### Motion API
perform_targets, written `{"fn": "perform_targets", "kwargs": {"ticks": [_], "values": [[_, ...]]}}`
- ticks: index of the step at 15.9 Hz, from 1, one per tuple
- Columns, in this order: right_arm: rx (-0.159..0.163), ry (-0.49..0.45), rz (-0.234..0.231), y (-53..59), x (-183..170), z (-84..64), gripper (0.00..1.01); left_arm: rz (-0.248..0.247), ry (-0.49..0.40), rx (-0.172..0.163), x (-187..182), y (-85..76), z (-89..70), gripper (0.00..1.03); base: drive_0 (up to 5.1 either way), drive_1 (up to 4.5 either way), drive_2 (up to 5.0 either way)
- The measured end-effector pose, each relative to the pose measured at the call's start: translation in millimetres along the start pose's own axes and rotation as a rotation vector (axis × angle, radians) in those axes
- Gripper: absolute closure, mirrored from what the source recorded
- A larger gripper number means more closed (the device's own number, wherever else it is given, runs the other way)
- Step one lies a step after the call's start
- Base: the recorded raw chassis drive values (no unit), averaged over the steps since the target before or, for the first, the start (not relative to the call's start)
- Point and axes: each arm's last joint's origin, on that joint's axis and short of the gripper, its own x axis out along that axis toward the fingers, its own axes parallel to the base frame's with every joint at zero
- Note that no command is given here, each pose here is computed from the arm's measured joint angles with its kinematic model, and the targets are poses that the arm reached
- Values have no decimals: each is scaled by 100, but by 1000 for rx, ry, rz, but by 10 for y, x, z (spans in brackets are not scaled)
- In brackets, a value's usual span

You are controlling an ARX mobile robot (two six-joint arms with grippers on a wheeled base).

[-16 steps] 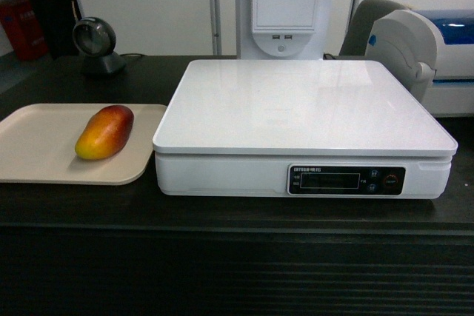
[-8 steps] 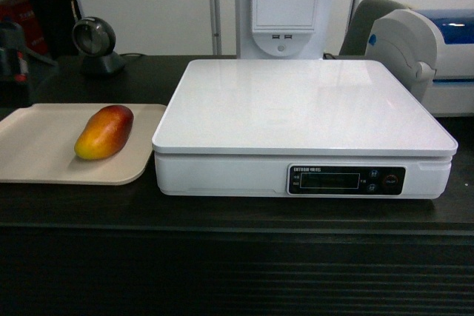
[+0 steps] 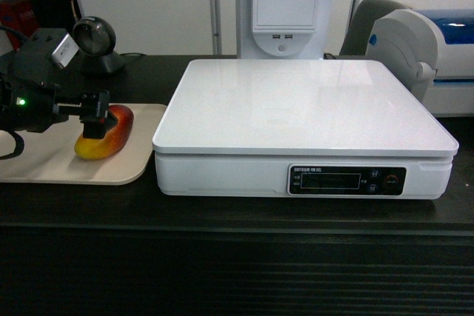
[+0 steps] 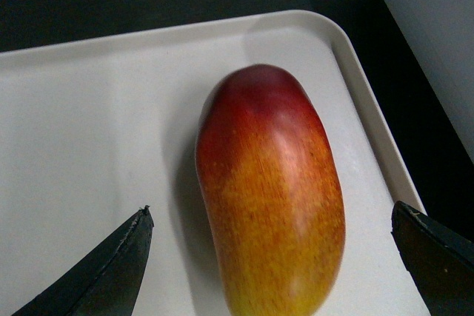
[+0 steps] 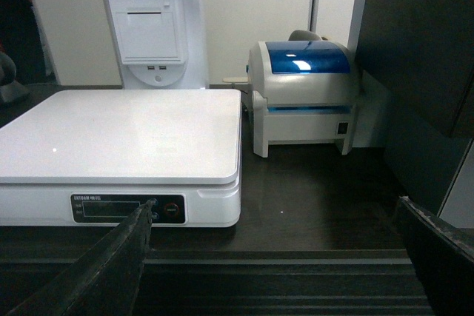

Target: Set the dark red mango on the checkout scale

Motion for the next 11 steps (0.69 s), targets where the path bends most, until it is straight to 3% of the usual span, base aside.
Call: {"fn": "perform_targets", "kwargs": {"ticks": [2,5,9,11], "values": [[0,0,0,0,0,0,3,-11,12,4,159,57,101,5,0,0,0],[0,0,0,0,0,0,3,-31,74,-41,327,143,125,5,0,0,0],[0,0,0,0,0,0,3,-60,184,-76,452,171,17,5,0,0,0],[0,0,0,0,0,0,3,-74,178,-75,469,168,3,5,0,0,0]]}}
